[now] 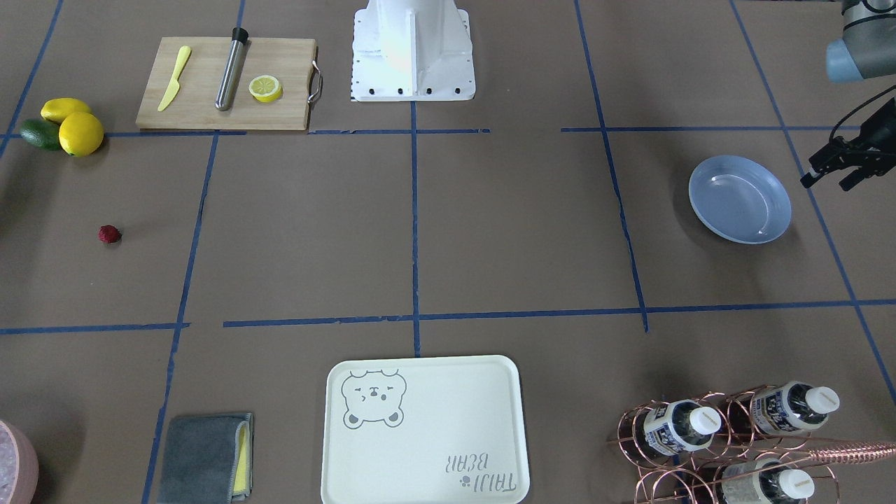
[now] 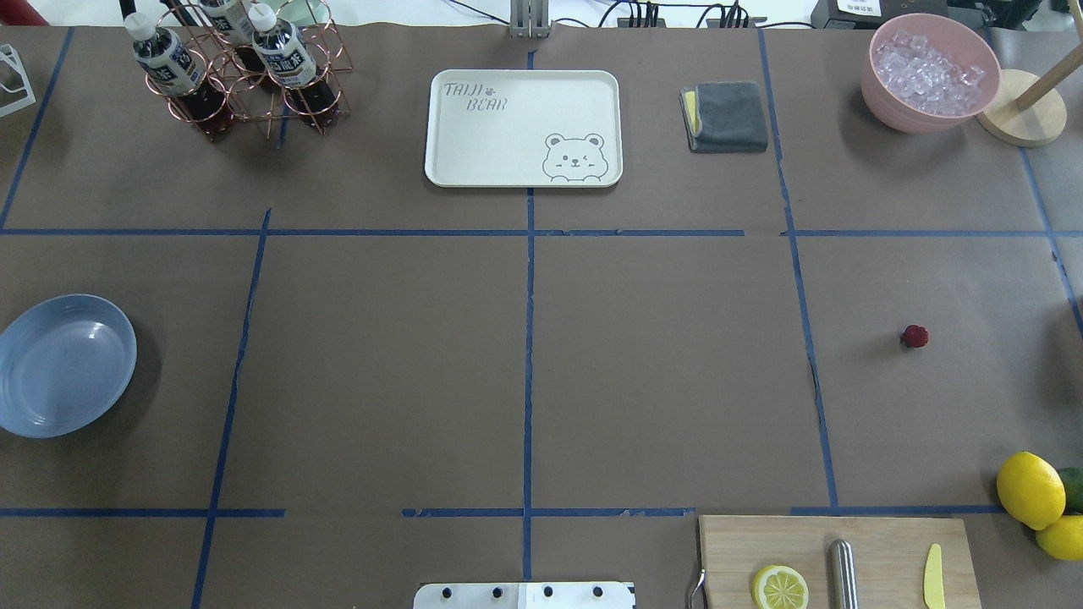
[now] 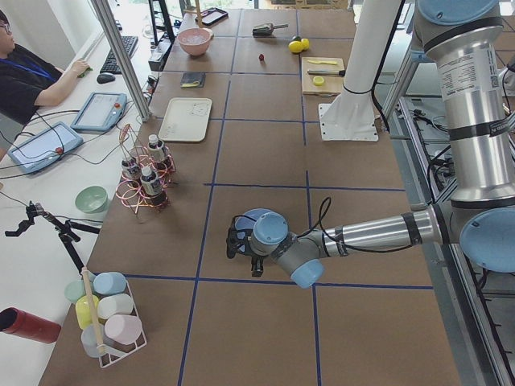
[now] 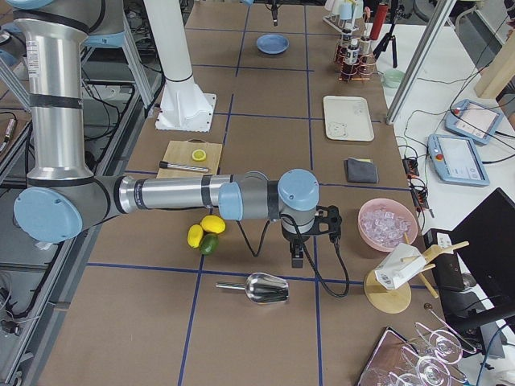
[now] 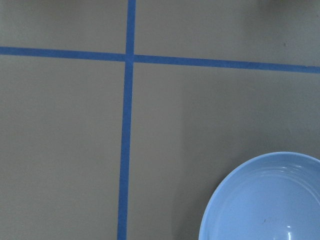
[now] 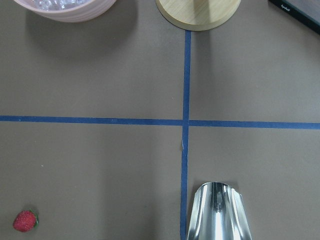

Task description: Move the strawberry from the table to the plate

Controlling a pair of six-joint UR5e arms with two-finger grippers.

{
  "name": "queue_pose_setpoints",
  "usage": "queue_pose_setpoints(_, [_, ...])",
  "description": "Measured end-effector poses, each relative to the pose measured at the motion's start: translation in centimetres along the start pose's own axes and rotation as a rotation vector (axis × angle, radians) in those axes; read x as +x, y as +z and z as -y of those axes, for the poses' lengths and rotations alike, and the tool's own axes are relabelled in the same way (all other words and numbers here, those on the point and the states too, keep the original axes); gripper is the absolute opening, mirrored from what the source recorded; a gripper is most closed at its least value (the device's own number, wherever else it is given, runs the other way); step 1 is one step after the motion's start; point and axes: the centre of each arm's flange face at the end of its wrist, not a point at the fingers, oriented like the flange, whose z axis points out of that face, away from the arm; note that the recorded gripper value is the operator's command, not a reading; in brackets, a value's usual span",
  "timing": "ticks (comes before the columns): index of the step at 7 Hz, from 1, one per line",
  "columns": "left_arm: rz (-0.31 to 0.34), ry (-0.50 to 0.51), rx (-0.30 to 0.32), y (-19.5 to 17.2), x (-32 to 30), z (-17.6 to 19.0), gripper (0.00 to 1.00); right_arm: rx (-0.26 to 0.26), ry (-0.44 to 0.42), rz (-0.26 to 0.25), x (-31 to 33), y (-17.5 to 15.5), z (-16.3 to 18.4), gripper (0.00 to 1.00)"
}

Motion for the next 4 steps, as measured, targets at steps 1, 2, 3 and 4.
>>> queue_pose_setpoints(1, [0.001,-0.002,0.002,1.8,1.1,-0.8,0.89,0.001,-0.001,0.000,-0.1,0.0,0.0,1.00])
queue_pose_setpoints(2, [0.002,0.000,0.003,2.8,1.9,-1.2,0.85,0.002,-0.002,-0.001,-0.1,-0.1,0.1,1.00])
queue_pose_setpoints(3, [0.003,0.001,0.001,3.4,2.1,-1.5,0.83,0.002,-0.002,-0.002,-0.1,-0.1,0.1,1.00])
queue_pose_setpoints(4, [0.006,0.001,-0.002,3.7,2.0,-1.6,0.83,0.002,-0.002,-0.002,-0.1,-0.1,0.1,1.00])
